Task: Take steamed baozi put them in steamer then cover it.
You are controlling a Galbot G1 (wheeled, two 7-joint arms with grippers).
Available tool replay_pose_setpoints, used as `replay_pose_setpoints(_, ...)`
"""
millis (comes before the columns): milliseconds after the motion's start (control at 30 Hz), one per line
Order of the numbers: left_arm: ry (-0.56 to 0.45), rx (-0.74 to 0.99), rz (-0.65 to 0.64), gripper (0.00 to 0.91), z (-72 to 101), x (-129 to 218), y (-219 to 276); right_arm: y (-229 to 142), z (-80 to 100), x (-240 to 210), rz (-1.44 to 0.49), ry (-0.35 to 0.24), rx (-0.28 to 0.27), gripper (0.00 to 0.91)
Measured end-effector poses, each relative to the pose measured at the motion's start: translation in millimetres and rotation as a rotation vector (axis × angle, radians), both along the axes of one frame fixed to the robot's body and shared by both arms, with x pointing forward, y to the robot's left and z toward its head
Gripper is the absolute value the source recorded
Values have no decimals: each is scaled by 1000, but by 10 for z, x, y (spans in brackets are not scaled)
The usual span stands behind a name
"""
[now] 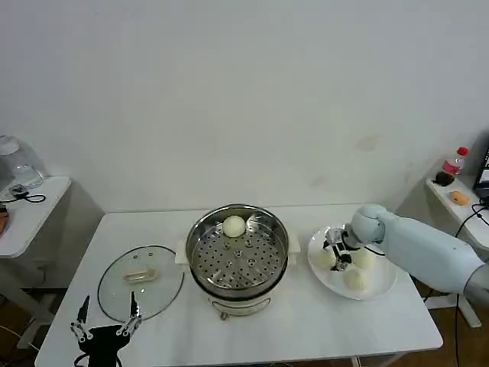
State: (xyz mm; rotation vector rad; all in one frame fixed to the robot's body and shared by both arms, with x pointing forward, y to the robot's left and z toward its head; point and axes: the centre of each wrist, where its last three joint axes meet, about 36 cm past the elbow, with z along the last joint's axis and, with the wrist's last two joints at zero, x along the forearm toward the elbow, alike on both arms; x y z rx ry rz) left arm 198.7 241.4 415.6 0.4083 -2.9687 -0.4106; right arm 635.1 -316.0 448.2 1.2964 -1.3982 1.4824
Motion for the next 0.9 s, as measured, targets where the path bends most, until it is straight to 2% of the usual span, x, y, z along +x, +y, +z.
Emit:
replay_pose_setpoints(67, -1, 1, 0, 907, 5, -1, 1, 1, 10, 1, -1, 0, 1, 655)
replay_pose_setpoints(233, -2, 1, 1, 907, 9, -2, 0, -12, 109, 19, -3, -6, 4, 655)
replay_pose_setpoints(433, -5, 2, -2, 907, 14, 11, 2, -67, 419, 46, -2, -29, 2, 665)
replay_pose_setpoints(567, -5, 6, -1, 907, 6, 33, 24, -118, 757, 55, -4, -67, 5, 665)
replay_pose_setpoints(900, -7, 15, -10, 907, -35, 91, 53, 190, 1891, 18, 50, -178, 57, 675)
